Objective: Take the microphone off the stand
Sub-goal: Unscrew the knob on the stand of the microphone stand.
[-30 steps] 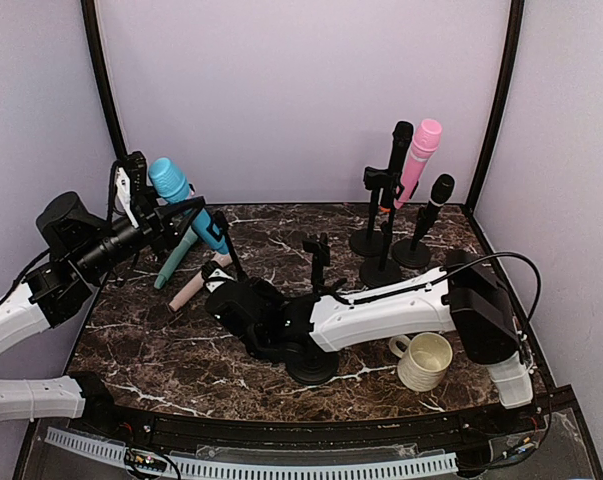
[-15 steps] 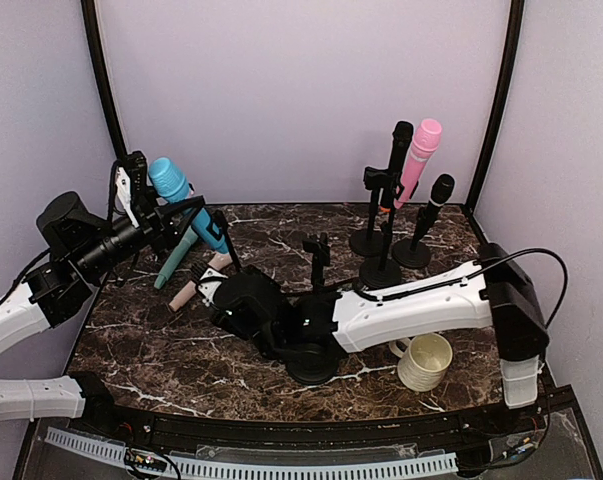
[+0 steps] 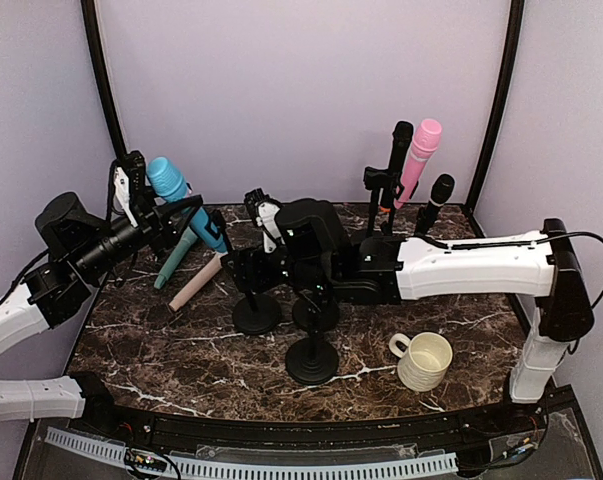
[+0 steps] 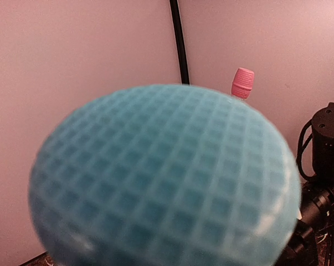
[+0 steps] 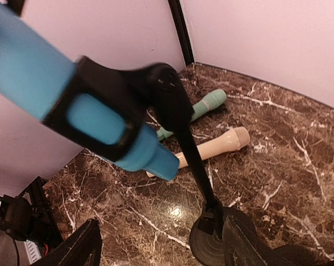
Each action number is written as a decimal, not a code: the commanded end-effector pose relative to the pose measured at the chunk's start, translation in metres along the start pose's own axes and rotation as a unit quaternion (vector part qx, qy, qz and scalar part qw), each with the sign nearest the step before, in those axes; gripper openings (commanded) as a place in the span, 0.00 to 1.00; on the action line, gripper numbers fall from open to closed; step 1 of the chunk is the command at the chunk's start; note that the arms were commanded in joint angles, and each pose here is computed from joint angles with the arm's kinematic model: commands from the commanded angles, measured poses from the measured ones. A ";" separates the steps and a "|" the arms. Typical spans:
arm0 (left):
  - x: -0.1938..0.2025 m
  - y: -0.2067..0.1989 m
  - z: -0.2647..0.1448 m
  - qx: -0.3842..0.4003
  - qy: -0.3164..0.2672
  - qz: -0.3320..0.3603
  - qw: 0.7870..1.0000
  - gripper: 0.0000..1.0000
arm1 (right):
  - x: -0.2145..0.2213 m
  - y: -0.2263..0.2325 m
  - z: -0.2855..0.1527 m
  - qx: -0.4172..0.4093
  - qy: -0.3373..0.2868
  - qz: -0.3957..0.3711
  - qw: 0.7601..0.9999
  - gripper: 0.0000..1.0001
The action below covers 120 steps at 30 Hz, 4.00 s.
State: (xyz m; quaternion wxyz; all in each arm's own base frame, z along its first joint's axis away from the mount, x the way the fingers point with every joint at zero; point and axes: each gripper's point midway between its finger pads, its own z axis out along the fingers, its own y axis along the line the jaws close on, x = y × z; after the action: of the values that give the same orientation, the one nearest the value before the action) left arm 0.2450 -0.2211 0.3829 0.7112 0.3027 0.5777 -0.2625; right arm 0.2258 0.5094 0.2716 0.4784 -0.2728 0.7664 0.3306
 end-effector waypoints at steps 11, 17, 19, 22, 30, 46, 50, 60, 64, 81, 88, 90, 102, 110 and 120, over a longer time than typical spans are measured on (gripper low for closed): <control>-0.012 0.026 -0.017 -0.083 -0.016 0.025 0.996 0.10 | 0.038 -0.017 0.044 -0.001 0.103 0.190 0.976 0.66; -0.011 0.027 -0.016 -0.084 -0.014 0.024 0.996 0.10 | 0.049 -0.019 0.068 0.016 0.111 0.211 0.971 0.60; -0.011 0.026 -0.016 -0.082 -0.015 0.024 0.996 0.10 | 0.053 -0.023 0.073 0.030 0.111 0.211 0.971 0.58; -0.012 0.025 -0.017 -0.080 -0.016 0.025 0.996 0.10 | 0.057 -0.028 0.078 0.043 0.108 0.211 0.971 0.57; -0.013 0.023 -0.017 -0.074 -0.017 0.025 0.997 0.10 | 0.063 -0.030 0.097 0.049 0.107 0.196 0.973 0.57; -0.014 0.022 -0.016 -0.070 -0.017 0.027 0.997 0.10 | 0.064 -0.038 0.107 0.048 0.097 0.185 0.977 0.39; -0.013 0.022 -0.016 -0.069 -0.016 0.027 0.997 0.10 | 0.064 -0.041 0.105 0.054 0.096 0.173 0.979 0.31; -0.010 0.022 -0.014 -0.070 -0.010 0.027 0.997 0.10 | 0.059 -0.048 0.094 0.081 0.074 0.111 0.988 0.13; -0.009 0.023 -0.013 -0.071 -0.007 0.028 0.997 0.10 | 0.058 -0.053 0.087 0.129 0.065 0.038 0.989 0.11; -0.003 0.025 -0.010 -0.074 0.003 0.026 0.997 0.10 | 0.060 -0.035 0.072 0.257 0.001 -0.271 0.928 0.09; -0.003 0.024 -0.010 -0.074 0.003 0.026 0.997 0.10 | 0.081 -0.021 0.081 0.226 0.031 -0.394 0.890 0.10; -0.003 0.024 -0.009 -0.073 0.003 0.026 0.997 0.10 | 0.090 -0.018 0.084 0.219 0.043 -0.433 0.873 0.10; -0.004 0.024 -0.010 -0.073 0.002 0.026 0.997 0.10 | 0.053 0.013 0.065 0.154 -0.003 -0.375 0.914 0.58; -0.006 0.024 -0.011 -0.072 -0.001 0.027 0.997 0.10 | 0.012 0.026 0.027 0.075 -0.025 -0.241 0.967 0.77; -0.007 0.024 -0.012 -0.072 -0.003 0.026 0.997 0.11 | 0.009 0.010 0.019 -0.038 0.041 -0.022 0.998 0.73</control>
State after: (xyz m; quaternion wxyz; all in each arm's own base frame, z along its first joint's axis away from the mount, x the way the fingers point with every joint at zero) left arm 0.2528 -0.2038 0.3807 0.7234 0.2706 0.5959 -0.2198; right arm 0.2329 0.5284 0.2887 0.5380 -0.3503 0.7188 0.2668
